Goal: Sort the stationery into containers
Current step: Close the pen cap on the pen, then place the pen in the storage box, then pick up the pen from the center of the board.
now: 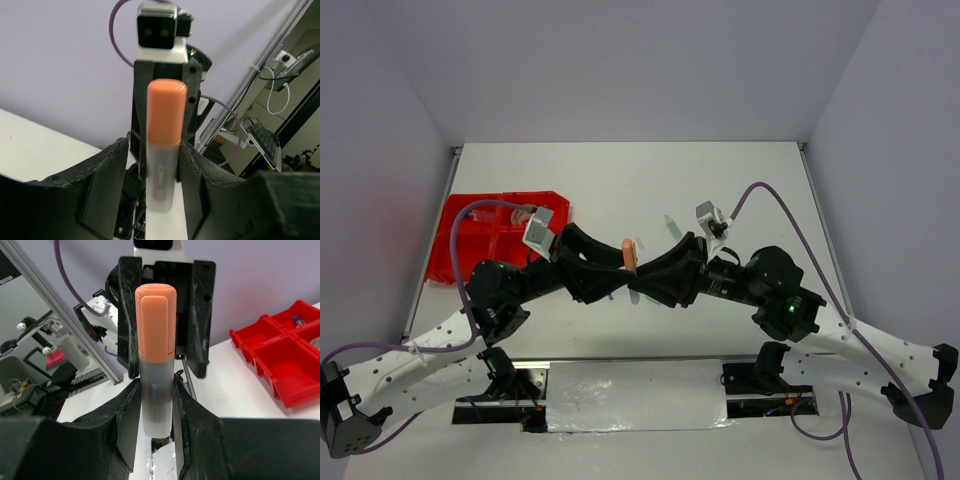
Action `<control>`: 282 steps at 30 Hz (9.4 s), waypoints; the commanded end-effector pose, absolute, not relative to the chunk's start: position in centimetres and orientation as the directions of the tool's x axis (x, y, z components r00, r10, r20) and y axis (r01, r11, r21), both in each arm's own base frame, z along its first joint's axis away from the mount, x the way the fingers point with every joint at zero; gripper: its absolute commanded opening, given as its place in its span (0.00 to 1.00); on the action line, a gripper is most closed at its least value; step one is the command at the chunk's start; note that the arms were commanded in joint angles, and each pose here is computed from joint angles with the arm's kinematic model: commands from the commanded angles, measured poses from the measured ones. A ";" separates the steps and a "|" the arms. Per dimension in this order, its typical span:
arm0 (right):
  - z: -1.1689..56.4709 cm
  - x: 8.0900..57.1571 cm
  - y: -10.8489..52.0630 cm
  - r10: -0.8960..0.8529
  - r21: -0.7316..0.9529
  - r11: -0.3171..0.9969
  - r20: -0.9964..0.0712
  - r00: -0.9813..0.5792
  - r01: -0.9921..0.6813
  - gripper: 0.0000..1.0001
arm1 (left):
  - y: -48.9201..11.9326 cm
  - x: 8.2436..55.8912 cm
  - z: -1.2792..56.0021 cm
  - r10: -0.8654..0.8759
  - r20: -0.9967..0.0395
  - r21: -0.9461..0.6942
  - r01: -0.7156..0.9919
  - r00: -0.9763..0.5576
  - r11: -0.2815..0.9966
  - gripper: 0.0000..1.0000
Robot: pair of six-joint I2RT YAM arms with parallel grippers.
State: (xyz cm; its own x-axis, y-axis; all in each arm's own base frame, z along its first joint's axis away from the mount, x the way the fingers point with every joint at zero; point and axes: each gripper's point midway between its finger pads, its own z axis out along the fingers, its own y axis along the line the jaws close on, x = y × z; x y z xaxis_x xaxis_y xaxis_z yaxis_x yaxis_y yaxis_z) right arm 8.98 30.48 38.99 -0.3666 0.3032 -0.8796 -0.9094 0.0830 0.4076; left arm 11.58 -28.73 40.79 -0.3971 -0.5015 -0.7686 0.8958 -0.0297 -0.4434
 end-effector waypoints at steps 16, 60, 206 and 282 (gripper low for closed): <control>40.7 8.6 30.8 0.323 0.360 0.049 -0.888 -0.326 -0.932 0.00 | -29.0 10.5 42.7 -0.491 -0.801 -0.369 0.928 -0.342 -0.045 0.23; 38.5 9.4 32.1 0.279 0.351 0.073 -0.906 -0.319 -0.933 0.00 | -29.5 11.9 42.4 -0.461 -0.832 -0.387 0.918 -0.307 0.086 0.87; 28.3 15.8 26.1 0.147 0.406 0.517 -0.909 -0.389 -0.754 1.00 | 1.2 33.5 12.2 -0.802 -0.597 -0.517 -0.768 0.008 0.377 0.46; 9.1 34.9 15.9 -0.809 -0.224 0.344 -0.564 -0.166 -0.912 1.00 | -7.6 25.7 21.2 -0.197 -0.809 -0.283 0.074 -0.553 0.956 0.99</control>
State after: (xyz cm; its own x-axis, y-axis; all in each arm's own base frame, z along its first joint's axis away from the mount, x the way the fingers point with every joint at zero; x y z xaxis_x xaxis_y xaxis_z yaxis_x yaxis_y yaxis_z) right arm 33.35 16.50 7.52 -0.2185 -0.7986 -0.5608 -0.9140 0.3689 -0.1692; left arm 25.46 -7.39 19.46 -0.6066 -0.2122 -0.7662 0.0309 0.9567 -0.2894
